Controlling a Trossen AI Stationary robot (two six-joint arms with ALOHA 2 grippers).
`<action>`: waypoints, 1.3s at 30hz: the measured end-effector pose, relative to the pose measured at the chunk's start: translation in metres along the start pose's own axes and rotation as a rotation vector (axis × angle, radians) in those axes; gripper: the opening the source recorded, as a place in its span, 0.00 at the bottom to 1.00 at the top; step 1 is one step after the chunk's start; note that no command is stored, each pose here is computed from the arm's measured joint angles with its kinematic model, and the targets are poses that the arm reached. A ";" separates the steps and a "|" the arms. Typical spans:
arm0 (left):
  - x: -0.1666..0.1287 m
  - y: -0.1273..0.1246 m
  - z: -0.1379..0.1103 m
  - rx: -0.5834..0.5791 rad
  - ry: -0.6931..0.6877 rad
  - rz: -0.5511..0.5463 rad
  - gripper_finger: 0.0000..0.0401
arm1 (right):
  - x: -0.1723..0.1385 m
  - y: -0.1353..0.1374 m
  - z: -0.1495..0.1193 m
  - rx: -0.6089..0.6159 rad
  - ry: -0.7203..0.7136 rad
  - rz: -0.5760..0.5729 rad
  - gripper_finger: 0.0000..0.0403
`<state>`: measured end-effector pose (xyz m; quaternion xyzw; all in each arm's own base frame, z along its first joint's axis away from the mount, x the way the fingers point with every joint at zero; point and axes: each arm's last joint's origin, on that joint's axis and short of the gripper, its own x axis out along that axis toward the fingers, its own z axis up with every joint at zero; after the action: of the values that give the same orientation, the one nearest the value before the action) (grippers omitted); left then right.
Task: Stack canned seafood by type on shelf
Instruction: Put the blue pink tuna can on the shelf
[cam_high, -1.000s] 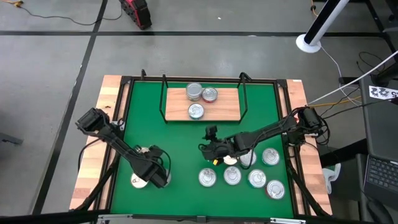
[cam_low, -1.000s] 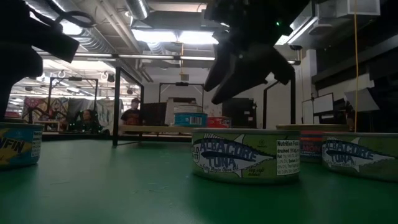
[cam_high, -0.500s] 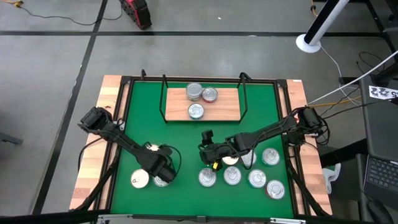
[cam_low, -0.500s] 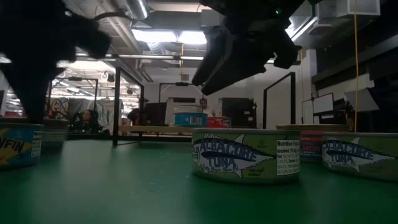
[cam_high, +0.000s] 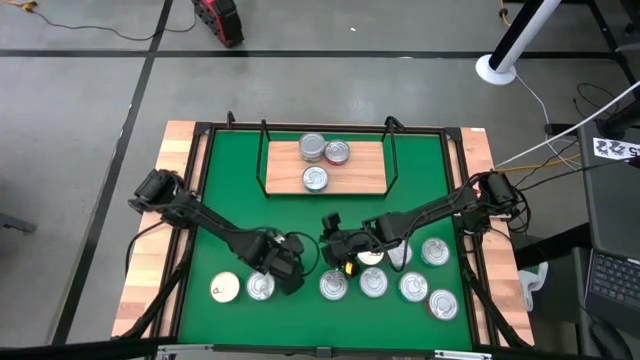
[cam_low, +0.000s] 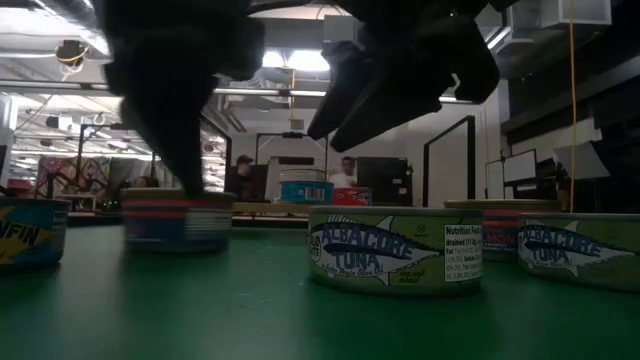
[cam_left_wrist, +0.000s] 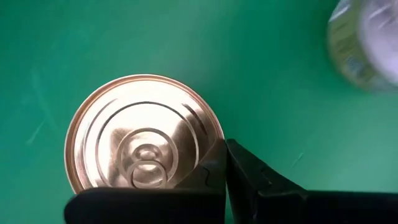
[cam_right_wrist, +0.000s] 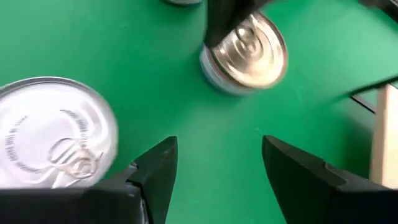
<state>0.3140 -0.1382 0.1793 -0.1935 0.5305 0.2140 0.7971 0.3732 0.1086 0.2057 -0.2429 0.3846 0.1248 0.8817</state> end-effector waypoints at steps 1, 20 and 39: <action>0.001 0.000 0.003 0.003 -0.011 -0.011 0.00 | 0.000 0.000 0.000 -0.008 -0.003 0.006 0.58; 0.003 0.003 0.021 0.035 -0.063 -0.059 0.00 | 0.018 0.003 0.000 -0.046 -0.035 -0.018 0.58; -0.015 0.000 0.031 -0.007 -0.123 -0.178 0.00 | 0.012 0.039 0.017 -0.224 -0.069 -0.155 0.58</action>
<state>0.3323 -0.1239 0.2043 -0.2289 0.4607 0.1557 0.8433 0.3757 0.1514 0.1943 -0.3644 0.3180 0.1067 0.8688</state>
